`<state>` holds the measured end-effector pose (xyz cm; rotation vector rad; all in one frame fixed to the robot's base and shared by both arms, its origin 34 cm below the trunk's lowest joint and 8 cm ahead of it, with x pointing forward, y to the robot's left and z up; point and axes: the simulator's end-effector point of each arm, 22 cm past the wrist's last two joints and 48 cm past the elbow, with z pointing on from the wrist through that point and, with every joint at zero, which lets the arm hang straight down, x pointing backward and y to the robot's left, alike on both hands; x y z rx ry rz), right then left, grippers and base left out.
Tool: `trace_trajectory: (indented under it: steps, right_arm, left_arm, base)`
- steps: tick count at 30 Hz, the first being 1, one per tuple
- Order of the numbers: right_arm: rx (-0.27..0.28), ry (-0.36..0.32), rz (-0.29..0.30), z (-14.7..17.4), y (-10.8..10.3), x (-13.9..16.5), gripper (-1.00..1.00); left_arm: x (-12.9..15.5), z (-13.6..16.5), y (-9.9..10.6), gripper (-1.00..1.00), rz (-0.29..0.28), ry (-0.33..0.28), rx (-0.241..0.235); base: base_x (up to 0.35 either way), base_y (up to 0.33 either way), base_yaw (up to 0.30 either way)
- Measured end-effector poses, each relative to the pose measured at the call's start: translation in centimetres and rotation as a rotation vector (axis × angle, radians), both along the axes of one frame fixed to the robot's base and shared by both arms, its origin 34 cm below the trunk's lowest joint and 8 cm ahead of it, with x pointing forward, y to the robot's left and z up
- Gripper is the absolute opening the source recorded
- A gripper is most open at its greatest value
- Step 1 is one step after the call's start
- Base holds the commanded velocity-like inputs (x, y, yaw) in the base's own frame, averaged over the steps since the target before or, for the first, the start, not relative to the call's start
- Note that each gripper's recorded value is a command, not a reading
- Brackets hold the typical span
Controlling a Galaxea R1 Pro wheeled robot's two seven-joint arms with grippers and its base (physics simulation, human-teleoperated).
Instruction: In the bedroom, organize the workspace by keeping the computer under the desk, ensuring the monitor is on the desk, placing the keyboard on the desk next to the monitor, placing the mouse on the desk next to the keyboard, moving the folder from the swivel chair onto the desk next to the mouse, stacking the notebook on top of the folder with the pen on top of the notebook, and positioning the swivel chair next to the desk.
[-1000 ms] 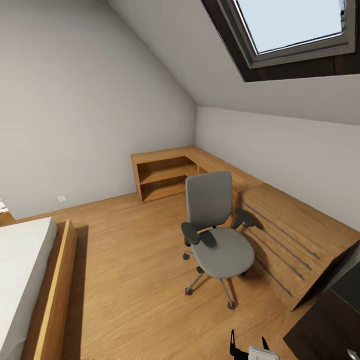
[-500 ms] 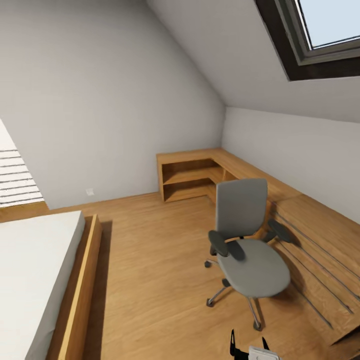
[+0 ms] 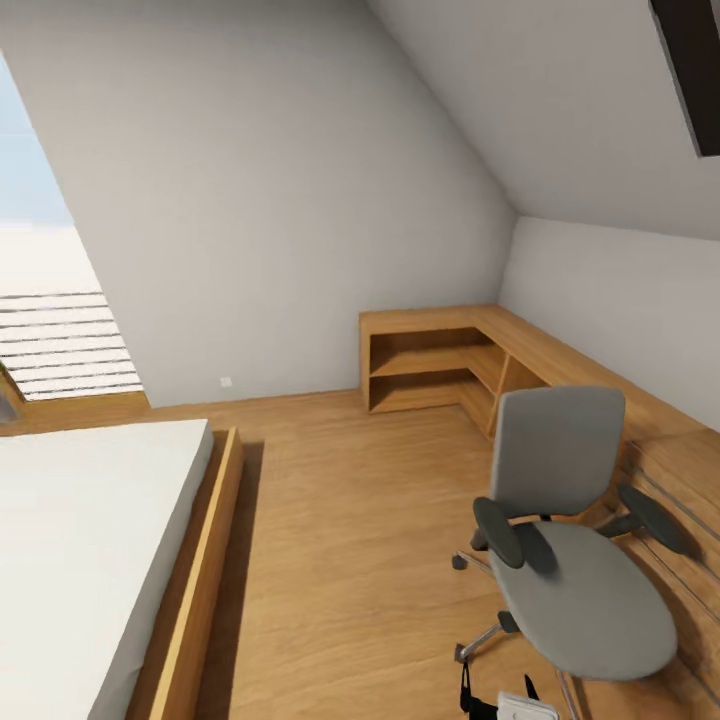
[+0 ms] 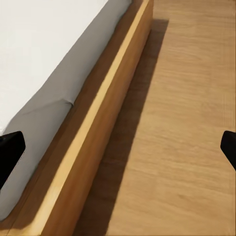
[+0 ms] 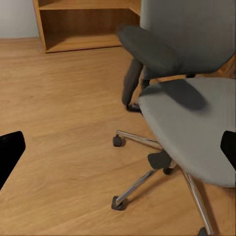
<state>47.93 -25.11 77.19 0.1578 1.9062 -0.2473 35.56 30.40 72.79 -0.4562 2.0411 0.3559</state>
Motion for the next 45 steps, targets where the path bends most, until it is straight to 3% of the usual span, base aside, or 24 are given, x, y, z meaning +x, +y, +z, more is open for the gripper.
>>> trace_trajectory:
  steps: [21,45]
  right_arm:
    - [-0.001,0.0,0.0,-0.01,-0.06,0.01,1.0]
    - [-0.004,0.002,-0.001,-0.04,-0.29,-0.04,1.0]
  left_arm:
    - [0.0,-0.02,-0.12,1.0,-0.003,0.001,0.0]
    - [-0.04,-0.03,-0.06,1.0,-0.004,0.002,0.001]
  base:
    - [0.326,0.0,0.243]
    - [0.327,0.0,0.018]
